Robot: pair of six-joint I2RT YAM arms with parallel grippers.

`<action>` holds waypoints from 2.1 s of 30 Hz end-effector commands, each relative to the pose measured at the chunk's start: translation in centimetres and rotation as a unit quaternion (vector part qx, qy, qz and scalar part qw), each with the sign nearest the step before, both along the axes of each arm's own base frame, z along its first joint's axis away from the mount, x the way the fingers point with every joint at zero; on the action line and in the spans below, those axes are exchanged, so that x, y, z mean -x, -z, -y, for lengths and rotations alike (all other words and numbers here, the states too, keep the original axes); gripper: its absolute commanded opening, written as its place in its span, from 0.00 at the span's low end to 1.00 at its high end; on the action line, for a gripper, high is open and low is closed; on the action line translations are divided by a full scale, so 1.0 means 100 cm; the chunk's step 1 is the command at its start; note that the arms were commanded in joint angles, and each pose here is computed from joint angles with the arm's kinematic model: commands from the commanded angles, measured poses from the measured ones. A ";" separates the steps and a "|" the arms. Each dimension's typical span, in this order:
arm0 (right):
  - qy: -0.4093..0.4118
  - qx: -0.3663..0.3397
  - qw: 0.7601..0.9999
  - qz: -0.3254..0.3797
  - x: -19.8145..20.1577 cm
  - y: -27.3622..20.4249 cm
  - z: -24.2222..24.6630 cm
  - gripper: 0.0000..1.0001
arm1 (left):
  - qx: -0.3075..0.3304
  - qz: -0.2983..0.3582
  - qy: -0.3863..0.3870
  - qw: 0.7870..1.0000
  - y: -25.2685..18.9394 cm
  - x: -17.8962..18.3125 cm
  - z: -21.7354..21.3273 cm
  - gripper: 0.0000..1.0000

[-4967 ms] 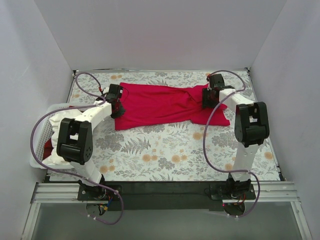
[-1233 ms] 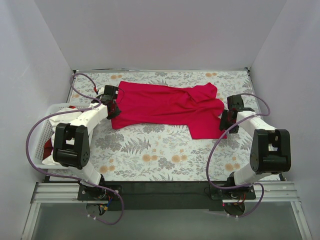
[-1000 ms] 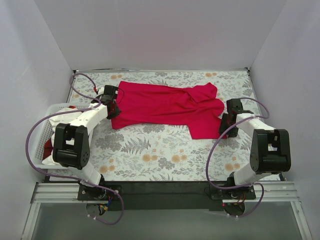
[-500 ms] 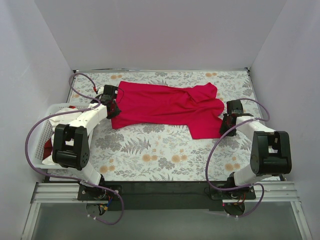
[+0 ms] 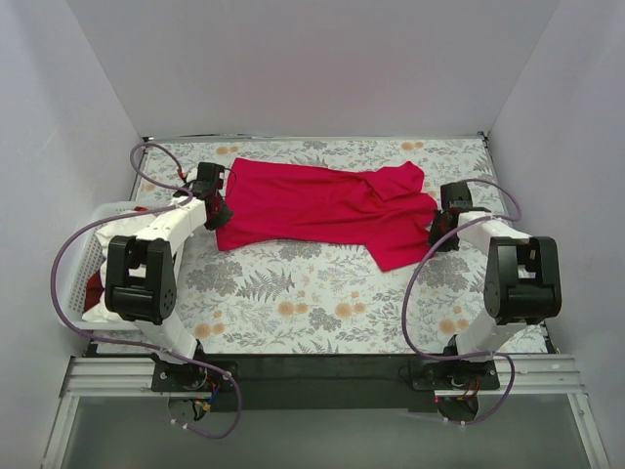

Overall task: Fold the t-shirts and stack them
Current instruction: Flatten the tshirt out

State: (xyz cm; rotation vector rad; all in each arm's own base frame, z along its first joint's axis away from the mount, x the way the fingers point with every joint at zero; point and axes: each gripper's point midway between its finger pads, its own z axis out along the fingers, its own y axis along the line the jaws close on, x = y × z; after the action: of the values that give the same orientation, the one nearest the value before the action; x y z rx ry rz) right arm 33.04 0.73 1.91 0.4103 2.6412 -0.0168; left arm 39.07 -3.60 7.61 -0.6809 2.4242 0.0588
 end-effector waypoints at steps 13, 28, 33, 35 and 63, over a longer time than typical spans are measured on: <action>0.069 0.094 0.945 0.306 -0.143 -0.307 0.063 0.01 | 0.030 0.163 -0.008 0.986 -0.194 -0.142 0.008 0.00; 0.111 0.206 0.773 0.589 0.091 -0.554 0.091 0.01 | 0.022 0.485 0.034 0.874 -0.455 0.051 -0.017 0.00; 0.078 0.234 0.729 0.638 0.144 -0.591 0.081 0.01 | 0.013 0.516 0.037 0.856 -0.485 0.095 -0.024 0.00; 0.054 0.235 0.719 0.652 0.148 -0.602 0.072 0.01 | 0.013 0.519 0.043 0.854 -0.489 0.099 -0.023 0.00; -0.189 0.089 0.901 0.380 -0.200 -0.240 0.017 0.01 | -0.006 0.142 0.063 0.988 -0.042 -0.183 0.013 0.00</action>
State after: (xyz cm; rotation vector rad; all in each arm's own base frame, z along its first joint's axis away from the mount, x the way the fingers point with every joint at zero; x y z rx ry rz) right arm 50.55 -1.04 22.00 -0.1635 2.0535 0.0152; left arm 54.37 -5.66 8.72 -0.4990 2.3033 -0.0643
